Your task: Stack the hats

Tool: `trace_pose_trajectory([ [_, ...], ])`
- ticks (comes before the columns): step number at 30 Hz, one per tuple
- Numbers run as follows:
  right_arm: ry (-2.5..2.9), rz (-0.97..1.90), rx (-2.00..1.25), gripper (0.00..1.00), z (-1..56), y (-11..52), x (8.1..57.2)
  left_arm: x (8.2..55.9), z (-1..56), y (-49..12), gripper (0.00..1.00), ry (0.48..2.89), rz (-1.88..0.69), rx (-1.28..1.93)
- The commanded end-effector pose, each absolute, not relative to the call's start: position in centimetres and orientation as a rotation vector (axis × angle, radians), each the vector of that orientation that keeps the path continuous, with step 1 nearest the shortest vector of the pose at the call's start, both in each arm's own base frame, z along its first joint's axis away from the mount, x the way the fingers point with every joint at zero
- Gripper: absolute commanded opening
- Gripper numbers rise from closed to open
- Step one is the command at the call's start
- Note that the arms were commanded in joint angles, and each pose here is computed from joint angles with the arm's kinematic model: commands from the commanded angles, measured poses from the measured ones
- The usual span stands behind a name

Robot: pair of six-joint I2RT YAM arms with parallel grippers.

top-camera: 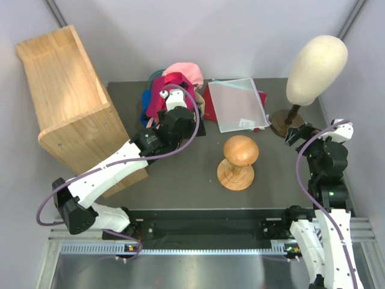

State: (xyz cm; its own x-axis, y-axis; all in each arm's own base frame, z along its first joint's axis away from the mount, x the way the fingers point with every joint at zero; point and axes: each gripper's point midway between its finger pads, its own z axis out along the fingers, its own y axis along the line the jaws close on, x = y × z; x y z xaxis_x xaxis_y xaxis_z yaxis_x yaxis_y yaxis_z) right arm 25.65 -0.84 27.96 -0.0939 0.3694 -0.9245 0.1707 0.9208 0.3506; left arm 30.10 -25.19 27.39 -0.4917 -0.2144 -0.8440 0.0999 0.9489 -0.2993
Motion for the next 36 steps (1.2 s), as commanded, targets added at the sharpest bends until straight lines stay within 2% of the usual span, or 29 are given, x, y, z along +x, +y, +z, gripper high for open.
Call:
trace_pose_trajectory([
  [1,1.536,0.161,0.444,0.99,32.5,-1.7,25.9,30.4,29.5,-24.3,0.99,2.035,-0.329,-0.119],
  [3,1.527,0.161,0.438,1.00,33.1,-1.7,25.9,29.9,30.5,-26.1,0.99,1.991,-0.450,0.010],
  [10,1.552,0.099,0.473,1.00,32.4,-2.7,25.8,29.6,30.4,-27.6,0.99,1.940,-0.679,-0.073],
  [13,1.560,0.076,0.456,1.00,32.6,-2.8,25.9,30.7,30.7,-28.6,0.99,1.966,-0.579,0.044],
  [18,1.599,0.036,0.429,1.00,32.2,-3.1,26.7,33.6,35.5,-32.3,0.99,1.888,-0.420,0.235],
  [21,1.601,0.038,0.419,1.00,32.3,-3.0,26.9,36.6,35.5,-32.5,0.99,1.924,-0.220,0.243],
  [22,1.597,0.041,0.416,1.00,32.4,-2.9,27.0,37.4,37.6,-32.4,0.99,1.893,-0.204,0.207],
  [23,1.595,0.052,0.412,1.00,32.5,-2.7,27.0,38.6,34.3,-32.1,0.99,1.969,-0.072,0.235],
  [26,1.603,0.073,0.397,1.00,32.3,-2.3,27.3,40.9,34.6,-30.4,0.99,1.974,0.035,0.160],
  [36,1.649,0.138,0.362,1.00,31.4,-1.0,28.5,44.9,33.6,-22.1,0.99,2.015,-0.050,-0.044],
])
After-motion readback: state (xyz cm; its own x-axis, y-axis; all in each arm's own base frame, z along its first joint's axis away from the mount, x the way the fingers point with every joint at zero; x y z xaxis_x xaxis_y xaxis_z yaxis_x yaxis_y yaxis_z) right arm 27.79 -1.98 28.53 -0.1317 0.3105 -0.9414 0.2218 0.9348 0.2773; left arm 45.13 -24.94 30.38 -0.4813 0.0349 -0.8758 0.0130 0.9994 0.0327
